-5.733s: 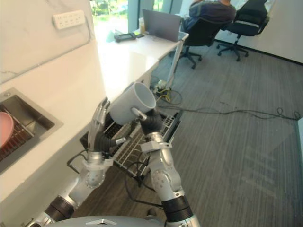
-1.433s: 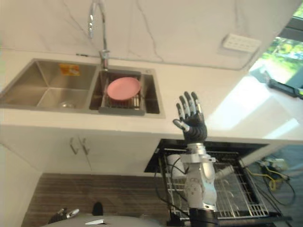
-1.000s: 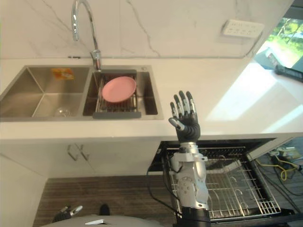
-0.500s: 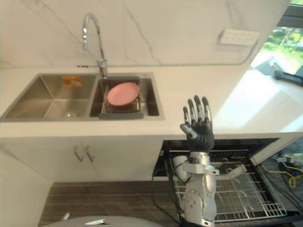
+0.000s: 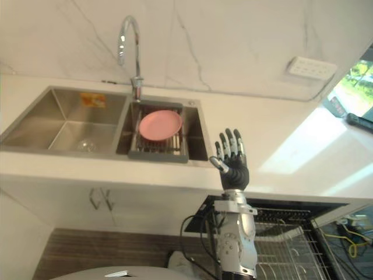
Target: Walk over to the sink, pick up the cup, carry it to the dishwasher, place the cup inside the dishwasher, then close the dishwasher door
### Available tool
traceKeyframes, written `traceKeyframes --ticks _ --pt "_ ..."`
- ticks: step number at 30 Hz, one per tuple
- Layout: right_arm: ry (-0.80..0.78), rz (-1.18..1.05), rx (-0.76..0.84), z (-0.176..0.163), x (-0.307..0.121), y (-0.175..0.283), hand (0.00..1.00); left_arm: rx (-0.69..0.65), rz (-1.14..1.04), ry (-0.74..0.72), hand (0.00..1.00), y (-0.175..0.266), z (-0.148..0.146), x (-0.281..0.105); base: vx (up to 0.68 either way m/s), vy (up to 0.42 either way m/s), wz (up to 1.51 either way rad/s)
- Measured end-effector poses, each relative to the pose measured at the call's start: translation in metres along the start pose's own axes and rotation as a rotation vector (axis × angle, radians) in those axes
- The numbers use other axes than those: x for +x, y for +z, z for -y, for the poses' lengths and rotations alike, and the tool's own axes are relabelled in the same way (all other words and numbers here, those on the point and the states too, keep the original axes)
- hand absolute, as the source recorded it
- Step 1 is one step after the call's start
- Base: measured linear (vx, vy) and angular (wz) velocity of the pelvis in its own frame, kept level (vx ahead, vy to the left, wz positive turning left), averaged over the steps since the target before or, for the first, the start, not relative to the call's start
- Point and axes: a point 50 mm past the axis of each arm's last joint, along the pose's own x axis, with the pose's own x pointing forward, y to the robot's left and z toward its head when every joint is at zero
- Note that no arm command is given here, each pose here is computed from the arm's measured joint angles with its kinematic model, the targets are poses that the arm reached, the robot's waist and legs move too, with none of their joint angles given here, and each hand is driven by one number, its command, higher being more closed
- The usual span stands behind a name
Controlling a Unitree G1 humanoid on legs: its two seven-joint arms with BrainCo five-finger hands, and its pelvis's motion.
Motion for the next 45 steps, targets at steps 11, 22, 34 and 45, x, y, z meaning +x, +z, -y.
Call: traceKeyframes --ticks 11,22,34,45 --pt "0.061 0.141 -0.042 -0.016 0.014 0.035 0.00 -0.010 0.052 -0.059 0.00 0.014 0.025 0.003 0.33 -0.047 -0.12" --pt "0.122 0.142 -0.037 -0.026 0.012 0.038 0.00 -0.118 0.184 -0.021 0.00 0.035 0.019 0.001 0.12 0.095 -0.18" --pt "0.223 -0.012 -0.239 -0.044 0.029 0.010 0.00 -0.234 -0.200 -0.079 0.00 0.010 0.000 0.004 0.00 0.004 0.02" --pt "0.540 -0.039 -1.107 -0.051 0.068 0.041 0.00 -0.152 -0.333 -0.096 0.00 0.000 0.004 0.002 -0.04 -0.007 0.00"
